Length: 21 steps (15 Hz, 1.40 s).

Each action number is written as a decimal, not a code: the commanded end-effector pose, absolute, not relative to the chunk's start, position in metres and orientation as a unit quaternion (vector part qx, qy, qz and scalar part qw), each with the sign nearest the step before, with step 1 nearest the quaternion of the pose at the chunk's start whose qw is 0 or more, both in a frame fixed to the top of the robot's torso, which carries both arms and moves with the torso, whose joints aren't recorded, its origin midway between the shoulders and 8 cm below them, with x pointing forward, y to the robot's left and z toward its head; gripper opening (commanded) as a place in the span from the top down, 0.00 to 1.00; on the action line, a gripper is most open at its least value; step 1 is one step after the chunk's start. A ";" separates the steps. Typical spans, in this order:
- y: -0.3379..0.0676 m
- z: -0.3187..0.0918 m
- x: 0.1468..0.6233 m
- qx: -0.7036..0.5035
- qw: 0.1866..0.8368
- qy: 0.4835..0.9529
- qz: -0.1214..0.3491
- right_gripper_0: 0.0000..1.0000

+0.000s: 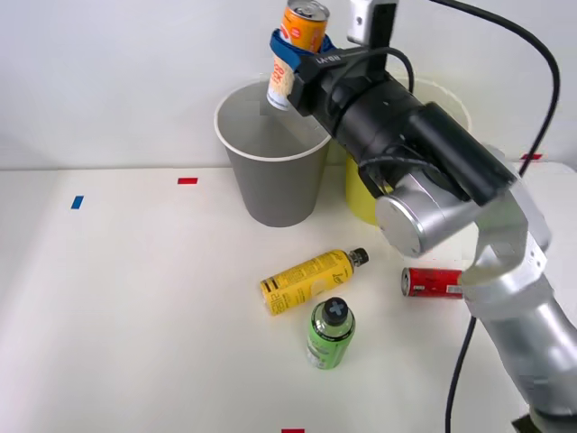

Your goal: Put cans in the gray bin, plastic bottles in the light green bin

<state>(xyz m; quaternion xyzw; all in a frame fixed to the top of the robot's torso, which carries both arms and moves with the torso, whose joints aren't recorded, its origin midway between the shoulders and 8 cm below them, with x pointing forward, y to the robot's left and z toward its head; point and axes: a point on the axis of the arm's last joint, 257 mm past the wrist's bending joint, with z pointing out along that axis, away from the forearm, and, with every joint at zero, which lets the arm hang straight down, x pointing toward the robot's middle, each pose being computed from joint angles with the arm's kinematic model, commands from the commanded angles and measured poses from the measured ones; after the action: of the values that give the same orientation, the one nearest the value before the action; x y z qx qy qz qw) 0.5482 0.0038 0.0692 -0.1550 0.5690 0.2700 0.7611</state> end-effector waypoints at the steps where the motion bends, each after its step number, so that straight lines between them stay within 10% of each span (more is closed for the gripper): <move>1: 0.035 0.074 0.580 -0.174 0.755 0.570 0.274 1.00; 8: 0.047 0.049 0.602 -0.191 0.745 0.579 0.268 0.92; 10: 0.046 0.050 0.603 -0.191 0.745 0.580 0.269 0.00; 21: -0.012 0.044 0.559 -0.197 0.771 0.546 0.263 0.00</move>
<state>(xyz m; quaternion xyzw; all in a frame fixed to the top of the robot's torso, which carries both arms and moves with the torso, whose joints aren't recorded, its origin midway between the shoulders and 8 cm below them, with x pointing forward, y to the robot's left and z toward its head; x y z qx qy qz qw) 0.5698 0.0032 0.0458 -0.2011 0.5496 0.2632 0.7669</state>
